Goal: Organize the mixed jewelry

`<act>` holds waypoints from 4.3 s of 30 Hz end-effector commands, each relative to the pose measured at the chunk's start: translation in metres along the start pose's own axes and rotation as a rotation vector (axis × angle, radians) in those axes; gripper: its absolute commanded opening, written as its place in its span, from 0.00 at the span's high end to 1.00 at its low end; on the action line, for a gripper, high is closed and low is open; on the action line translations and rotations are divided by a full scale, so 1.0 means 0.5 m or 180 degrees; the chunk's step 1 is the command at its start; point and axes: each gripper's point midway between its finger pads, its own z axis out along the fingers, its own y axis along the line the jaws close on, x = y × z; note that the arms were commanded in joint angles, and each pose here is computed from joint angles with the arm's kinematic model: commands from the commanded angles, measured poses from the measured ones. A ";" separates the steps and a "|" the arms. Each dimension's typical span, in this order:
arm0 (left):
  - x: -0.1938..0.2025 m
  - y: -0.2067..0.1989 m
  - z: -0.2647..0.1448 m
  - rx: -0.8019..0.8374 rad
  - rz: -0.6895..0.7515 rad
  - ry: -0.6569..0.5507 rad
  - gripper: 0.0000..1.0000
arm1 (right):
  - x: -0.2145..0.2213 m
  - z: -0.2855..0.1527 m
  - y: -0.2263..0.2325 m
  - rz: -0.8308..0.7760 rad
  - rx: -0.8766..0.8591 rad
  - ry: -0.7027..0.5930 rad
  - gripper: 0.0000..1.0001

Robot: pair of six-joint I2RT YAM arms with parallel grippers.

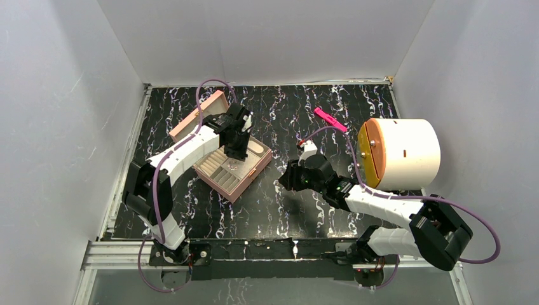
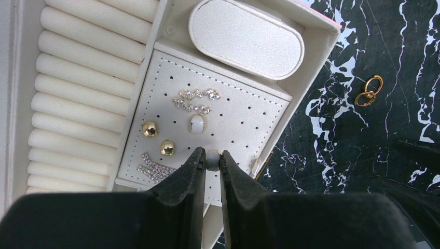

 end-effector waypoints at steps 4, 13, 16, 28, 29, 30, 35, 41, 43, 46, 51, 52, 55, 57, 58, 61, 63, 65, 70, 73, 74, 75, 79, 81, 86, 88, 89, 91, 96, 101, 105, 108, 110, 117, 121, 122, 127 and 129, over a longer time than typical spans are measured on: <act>-0.020 -0.001 -0.002 -0.0050 -0.0059 -0.0106 0.89 | -0.044 0.002 0.022 -0.0004 -0.0105 -0.0222 0.52; -0.017 0.003 0.005 -0.0083 -0.0069 -0.0092 0.89 | -0.040 0.003 0.019 -0.0003 -0.0091 -0.0203 0.52; -0.014 0.004 0.010 -0.0088 -0.0065 -0.0067 0.89 | -0.041 0.003 0.019 -0.0003 -0.0087 -0.0209 0.52; -0.005 0.009 0.021 -0.0121 -0.0050 -0.0029 0.90 | -0.038 0.005 0.019 0.0014 -0.0084 -0.0187 0.52; -0.005 0.009 0.021 -0.0127 -0.0049 -0.0038 0.90 | -0.038 0.005 0.019 0.0011 -0.0085 -0.0187 0.52; -0.007 0.010 0.020 -0.0129 -0.0049 -0.0050 0.90 | -0.038 0.005 0.018 0.0012 -0.0083 -0.0184 0.52; -0.009 0.011 0.019 -0.0140 -0.0059 -0.0074 0.90 | -0.036 0.005 0.019 0.0016 -0.0088 -0.0176 0.52; -0.005 0.013 0.023 -0.0147 -0.0062 -0.0057 0.90 | -0.036 0.006 0.018 0.0015 -0.0087 -0.0172 0.52; -0.003 0.012 0.023 -0.0141 -0.0054 -0.0048 0.90 | -0.034 0.007 0.018 0.0016 -0.0083 -0.0166 0.52; 0.002 0.013 0.025 -0.0142 -0.0039 -0.0017 0.90 | -0.033 0.007 0.017 0.0015 -0.0081 -0.0159 0.52; 0.007 0.013 0.027 -0.0140 -0.0038 0.0009 0.87 | -0.030 0.009 0.016 0.0025 -0.0081 -0.0148 0.52; 0.006 0.012 0.026 -0.0134 -0.0037 0.0003 0.85 | -0.030 0.009 0.017 0.0025 -0.0085 -0.0144 0.52; 0.001 0.006 0.020 -0.0083 -0.0044 -0.0019 0.78 | -0.032 0.009 0.017 0.0026 -0.0084 -0.0153 0.52; -0.003 0.001 0.015 -0.0037 -0.0045 -0.0039 0.74 | -0.032 0.008 0.018 0.0025 -0.0087 -0.0153 0.52; -0.005 -0.002 0.011 -0.0010 -0.0048 -0.0052 0.72 | -0.032 0.008 0.018 0.0027 -0.0084 -0.0153 0.52; -0.009 -0.005 0.003 0.0011 -0.0042 -0.0090 0.70 | -0.033 0.007 0.018 0.0036 -0.0089 -0.0157 0.52; -0.014 -0.005 -0.005 0.0013 -0.0043 -0.0133 0.70 | -0.035 0.006 0.019 0.0041 -0.0096 -0.0165 0.52; -0.021 -0.005 -0.015 0.0021 -0.0044 -0.0185 0.70 | -0.036 0.005 0.021 0.0040 -0.0099 -0.0167 0.52; -0.042 -0.011 -0.048 0.0083 -0.0064 -0.0402 0.67 | -0.045 0.001 0.024 0.0033 -0.0090 -0.0189 0.52; -0.057 -0.015 -0.076 0.0156 -0.0096 -0.0632 0.64 | -0.055 -0.003 0.025 0.0027 -0.0063 -0.0208 0.52; -0.066 -0.017 -0.087 0.0193 -0.0109 -0.0747 0.63 | -0.058 -0.004 0.024 0.0029 -0.0040 -0.0214 0.52; -0.067 -0.018 -0.096 0.0218 -0.0116 -0.0823 0.62 | -0.061 -0.004 0.023 0.0034 -0.0016 -0.0216 0.52; -0.084 -0.014 -0.158 0.0297 -0.0142 -0.1278 0.52 | -0.074 -0.004 0.009 0.0077 0.0197 -0.0205 0.51; -0.088 -0.008 -0.199 0.0341 -0.0133 -0.1557 0.46 | -0.078 -0.002 -0.008 0.0115 0.0400 -0.0184 0.50; -0.080 0.013 -0.319 0.0472 -0.0194 -0.2372 0.37 | -0.074 0.001 -0.068 0.0081 0.1073 0.0047 0.44; -0.069 0.021 -0.354 0.0527 -0.0251 -0.2628 0.34 | -0.071 -0.002 -0.090 0.0070 0.1319 0.0146 0.40; -0.061 0.029 -0.370 0.0532 -0.0305 -0.2741 0.32 | -0.069 -0.003 -0.097 0.0070 0.1399 0.0203 0.40; -0.041 0.046 -0.381 0.0518 -0.0447 -0.2894 0.30 | -0.063 -0.006 -0.103 0.0098 0.1505 0.0318 0.39; 0.006 0.057 -0.381 0.0757 -0.0876 -0.3088 0.25 | -0.015 -0.014 -0.112 0.0210 0.1608 0.0663 0.42; 0.042 0.035 -0.346 0.1082 -0.1079 -0.2932 0.22 | 0.013 -0.004 -0.116 0.0284 0.1682 0.0887 0.59; 0.055 0.018 -0.329 0.1231 -0.1091 -0.2791 0.22 | 0.010 0.021 -0.101 0.0190 0.1545 0.0962 0.68; 0.060 0.016 -0.323 0.1237 -0.1077 -0.2738 0.22 | 0.008 0.038 -0.099 0.0114 0.1519 0.0999 0.68; 0.063 0.017 -0.320 0.1214 -0.1068 -0.2718 0.22 | 0.008 0.047 -0.103 0.0081 0.1550 0.1024 0.68; 0.070 0.022 -0.302 0.1151 -0.1090 -0.2650 0.22 | 0.023 0.066 -0.107 0.0067 0.1563 0.1129 0.59; 0.070 0.020 -0.289 0.1145 -0.1089 -0.2592 0.22 | 0.035 0.070 -0.112 0.0055 0.1576 0.1171 0.55; 0.069 0.019 -0.288 0.1140 -0.1088 -0.2582 0.22 | 0.038 0.071 -0.114 0.0053 0.1576 0.1179 0.55; 0.067 0.016 -0.279 0.1143 -0.1077 -0.2533 0.22 | 0.042 0.078 -0.119 0.0012 0.1578 0.1186 0.57; 0.067 0.016 -0.277 0.1140 -0.1077 -0.2529 0.22 | 0.039 0.078 -0.122 -0.0009 0.1601 0.1163 0.67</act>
